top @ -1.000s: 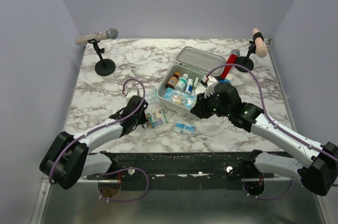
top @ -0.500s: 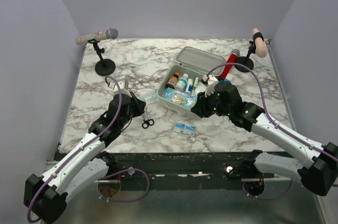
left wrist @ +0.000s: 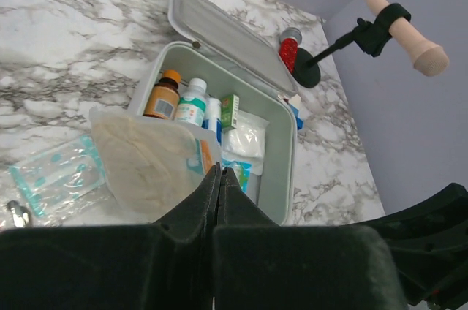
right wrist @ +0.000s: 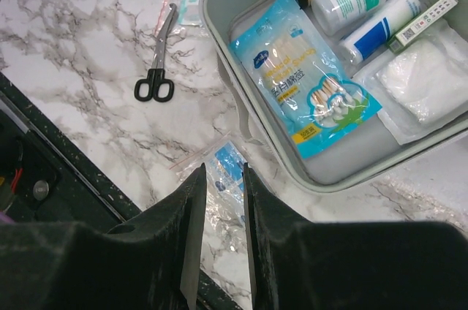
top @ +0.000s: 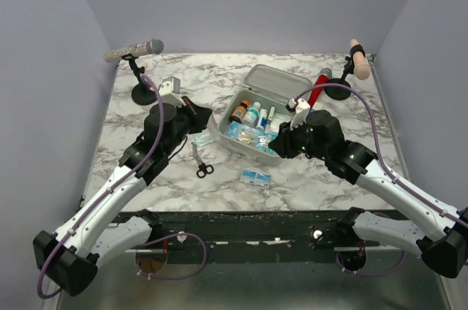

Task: Organize the medicine kit

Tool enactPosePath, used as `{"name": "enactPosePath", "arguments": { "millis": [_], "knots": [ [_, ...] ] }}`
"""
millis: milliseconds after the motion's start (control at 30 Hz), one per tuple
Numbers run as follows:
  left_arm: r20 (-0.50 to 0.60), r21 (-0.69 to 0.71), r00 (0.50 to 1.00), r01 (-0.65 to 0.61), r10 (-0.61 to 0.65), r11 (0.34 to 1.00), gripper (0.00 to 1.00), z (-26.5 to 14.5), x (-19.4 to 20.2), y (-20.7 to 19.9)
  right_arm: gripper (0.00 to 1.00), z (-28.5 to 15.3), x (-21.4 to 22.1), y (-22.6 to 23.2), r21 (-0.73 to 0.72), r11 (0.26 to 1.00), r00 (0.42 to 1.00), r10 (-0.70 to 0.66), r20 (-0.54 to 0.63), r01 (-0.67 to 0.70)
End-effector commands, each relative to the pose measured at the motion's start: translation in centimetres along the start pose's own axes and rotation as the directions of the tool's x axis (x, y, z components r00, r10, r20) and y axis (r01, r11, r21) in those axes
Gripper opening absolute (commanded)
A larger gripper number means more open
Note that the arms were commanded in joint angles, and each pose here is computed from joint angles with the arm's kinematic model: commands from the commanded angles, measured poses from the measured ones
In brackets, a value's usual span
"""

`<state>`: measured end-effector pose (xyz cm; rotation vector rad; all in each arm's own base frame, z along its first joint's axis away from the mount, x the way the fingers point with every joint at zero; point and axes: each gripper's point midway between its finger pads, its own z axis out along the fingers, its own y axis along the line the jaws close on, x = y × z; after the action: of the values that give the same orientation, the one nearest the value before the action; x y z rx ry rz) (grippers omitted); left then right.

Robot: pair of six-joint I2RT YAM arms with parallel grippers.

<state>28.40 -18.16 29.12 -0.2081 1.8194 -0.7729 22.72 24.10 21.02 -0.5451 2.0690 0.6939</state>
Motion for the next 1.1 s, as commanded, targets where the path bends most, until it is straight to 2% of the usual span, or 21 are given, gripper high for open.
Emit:
{"name": "enactPosePath", "arguments": {
  "millis": [0, 100, 233, 333, 467, 600, 767, 833, 1067],
  "knots": [
    [-0.094, 0.184, 0.995, 0.03, -0.013, 0.982, 0.0, 2.7, 1.4, -4.1, 0.35, -1.4, -0.5, -0.4, 0.033, 0.999, 1.0, -0.004, 0.027, 0.003],
    [-0.16, 0.271, 0.987, 0.044, 0.0, 0.961, 0.0, 4.6, 2.5, -6.7, 0.35, -2.0, -0.5, -0.6, 0.045, 0.999, 0.999, 0.001, 0.046, -0.003],
    [-0.241, 0.365, 0.967, 0.006, 0.088, 0.931, 0.0, 6.4, 4.7, -10.1, 0.35, -2.6, -0.4, -1.0, 0.063, 0.998, 0.999, 0.001, 0.053, -0.004],
    [-0.29, 0.394, 0.948, -0.009, 0.133, 0.919, 0.0, 7.7, 6.4, -10.9, 0.35, -2.9, -0.3, -1.0, 0.062, 0.998, 0.998, 0.004, 0.056, -0.007],
    [-0.377, 0.388, 0.913, 0.002, 0.157, 0.922, 0.0, 9.3, 9.8, -9.7, 0.35, -3.2, 0.0, -1.0, 0.061, 0.998, 0.998, 0.013, 0.058, -0.016],
    [-0.489, 0.414, 0.85, 0.029, 0.196, 0.91, 0.0, 10.0, 13.7, -8.8, 0.35, -3.2, 0.4, -1.1, 0.059, 0.998, 0.998, 0.022, 0.058, -0.026],
    [-0.573, 0.423, 0.772, -0.007, 0.274, 0.906, 0.0, 10.7, 17.2, -7.0, 0.35, -2.5, 1.0, -1.2, 0.061, 0.998, 0.999, 0.03, 0.037, -0.032],
    [-0.6, 0.369, 0.749, -0.053, 0.281, 0.928, 0.0, 11.3, 18.2, -5.0, 0.35, -2.4, 1.1, -1.0, 0.053, 0.998, 0.999, 0.033, 0.033, -0.035],
    [-0.608, 0.188, 0.764, -0.127, 0.217, 0.974, 0.0, 12.2, 17.5, 1.1, 0.35, -2.4, 1.3, -1.2, 0.059, 0.998, 0.999, 0.035, 0.034, -0.037]
  ]
}}
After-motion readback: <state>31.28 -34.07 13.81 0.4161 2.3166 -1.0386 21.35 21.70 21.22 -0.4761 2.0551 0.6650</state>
